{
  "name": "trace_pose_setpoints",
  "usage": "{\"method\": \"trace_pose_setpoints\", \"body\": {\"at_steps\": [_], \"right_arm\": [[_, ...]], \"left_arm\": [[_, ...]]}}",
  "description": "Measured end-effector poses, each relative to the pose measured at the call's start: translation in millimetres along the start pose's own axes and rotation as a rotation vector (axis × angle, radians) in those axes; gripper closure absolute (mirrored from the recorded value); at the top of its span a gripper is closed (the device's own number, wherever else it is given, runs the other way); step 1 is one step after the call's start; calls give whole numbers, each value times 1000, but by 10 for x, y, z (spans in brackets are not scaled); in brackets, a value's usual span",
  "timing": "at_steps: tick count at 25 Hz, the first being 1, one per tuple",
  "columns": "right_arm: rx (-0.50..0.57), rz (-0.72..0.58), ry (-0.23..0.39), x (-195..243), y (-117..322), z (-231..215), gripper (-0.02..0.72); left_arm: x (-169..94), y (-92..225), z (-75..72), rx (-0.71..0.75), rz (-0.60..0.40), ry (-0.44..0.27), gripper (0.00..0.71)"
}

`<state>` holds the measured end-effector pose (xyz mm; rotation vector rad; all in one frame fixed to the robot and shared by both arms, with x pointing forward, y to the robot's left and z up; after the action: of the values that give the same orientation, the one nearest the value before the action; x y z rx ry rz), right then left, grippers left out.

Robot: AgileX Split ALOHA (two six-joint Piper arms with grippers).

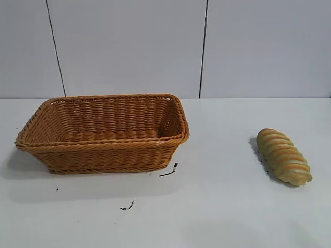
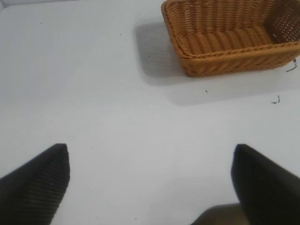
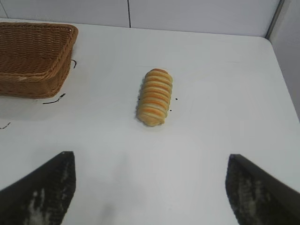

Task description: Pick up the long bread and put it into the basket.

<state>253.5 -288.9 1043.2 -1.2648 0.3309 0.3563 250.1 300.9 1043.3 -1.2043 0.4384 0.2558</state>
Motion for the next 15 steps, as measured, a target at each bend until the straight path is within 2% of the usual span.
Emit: {"method": "trace_pose_setpoints", "body": {"at_steps": [13,15], "right_arm": [[0,0,0,0,0,0,103],[2,2,0,-5,-16,5,83]], "left_arm": [[0,0,0,0,0,0,14],[0,0,0,0,0,0,14]]}}
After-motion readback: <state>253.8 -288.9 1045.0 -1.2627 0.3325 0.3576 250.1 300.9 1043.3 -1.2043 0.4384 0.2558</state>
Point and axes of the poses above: a point on each arm's last joint axis where the gripper is mounted, x pointing out along that axis toward the gripper, z along the wrist's bending axis when the last joint is at zero, y = z × x, the point moved 2 cm from there along x, pointing out along that axis toward the gripper, and after that the axes turned 15 degrees about x, right-handed, at the moved point
